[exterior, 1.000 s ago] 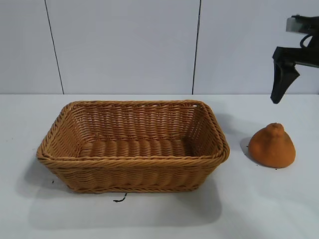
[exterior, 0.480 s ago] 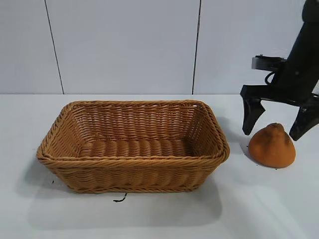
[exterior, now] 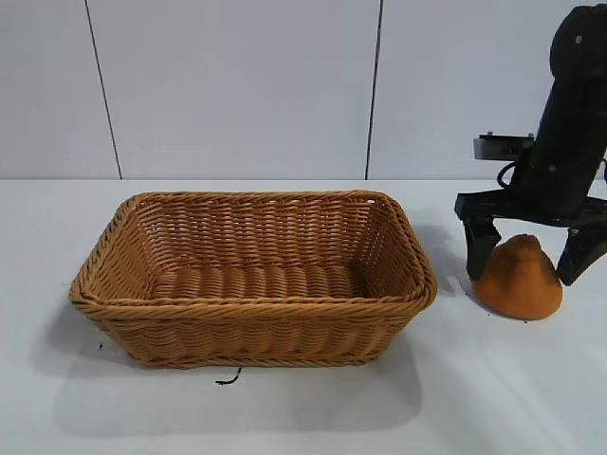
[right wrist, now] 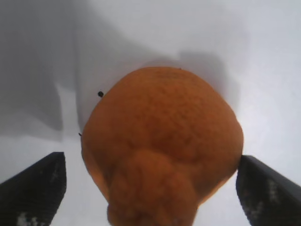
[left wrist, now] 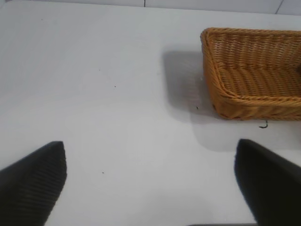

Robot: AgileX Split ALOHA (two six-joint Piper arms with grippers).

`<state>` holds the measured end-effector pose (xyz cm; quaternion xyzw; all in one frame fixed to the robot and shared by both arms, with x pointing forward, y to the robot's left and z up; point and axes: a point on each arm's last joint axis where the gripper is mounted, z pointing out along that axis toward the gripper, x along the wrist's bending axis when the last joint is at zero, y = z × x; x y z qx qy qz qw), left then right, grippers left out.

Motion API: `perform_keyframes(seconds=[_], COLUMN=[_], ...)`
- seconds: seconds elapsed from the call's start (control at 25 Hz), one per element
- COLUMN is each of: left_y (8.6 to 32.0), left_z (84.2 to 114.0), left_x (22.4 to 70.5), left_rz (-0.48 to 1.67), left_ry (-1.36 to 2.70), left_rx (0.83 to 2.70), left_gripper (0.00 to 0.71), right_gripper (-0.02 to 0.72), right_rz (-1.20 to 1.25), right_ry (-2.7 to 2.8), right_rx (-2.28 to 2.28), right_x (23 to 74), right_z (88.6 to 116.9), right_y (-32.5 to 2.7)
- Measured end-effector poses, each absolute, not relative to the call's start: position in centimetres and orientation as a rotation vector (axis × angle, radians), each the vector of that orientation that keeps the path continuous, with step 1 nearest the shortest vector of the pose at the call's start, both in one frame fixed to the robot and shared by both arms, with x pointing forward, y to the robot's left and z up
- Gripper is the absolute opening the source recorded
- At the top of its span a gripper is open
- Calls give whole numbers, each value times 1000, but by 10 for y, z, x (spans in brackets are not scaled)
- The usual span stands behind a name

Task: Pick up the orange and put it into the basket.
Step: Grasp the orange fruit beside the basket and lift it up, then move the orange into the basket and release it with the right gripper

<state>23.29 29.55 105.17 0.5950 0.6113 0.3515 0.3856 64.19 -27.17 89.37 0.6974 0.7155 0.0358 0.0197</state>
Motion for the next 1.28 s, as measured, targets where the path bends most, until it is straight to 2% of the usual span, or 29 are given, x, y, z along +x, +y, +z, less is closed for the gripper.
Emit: perform_keyframes(seconds=[0.12, 0.16, 0.36, 0.68, 0.92, 1.12, 1.28], left_y=[296, 296, 296, 296, 296, 296, 296], left_z=[1052, 1052, 1052, 1052, 1052, 1052, 1052], left_x=[233, 233, 233, 233, 233, 233, 233], left_rz=[895, 895, 895, 895, 895, 895, 895], left_ry=[1557, 1557, 1557, 1557, 1557, 1557, 1557], left_rx=[1515, 1515, 1515, 1515, 1515, 1515, 1515], left_gripper=[697, 697, 697, 697, 697, 697, 697], right_gripper=[78, 51, 53, 53, 53, 53, 53], right_rz=[104, 102, 133, 250, 327, 369, 379], right_ry=[2224, 2225, 2210, 2156, 2116, 2110, 2174], right_rx=[2165, 2164, 2139, 2082, 2041, 2027, 1978], right_x=[641, 640, 637, 621, 629, 632, 629], right_z=[897, 900, 924, 996, 1042, 1054, 1054], right_y=[-272, -272, -273, -274, -273, -269, -246])
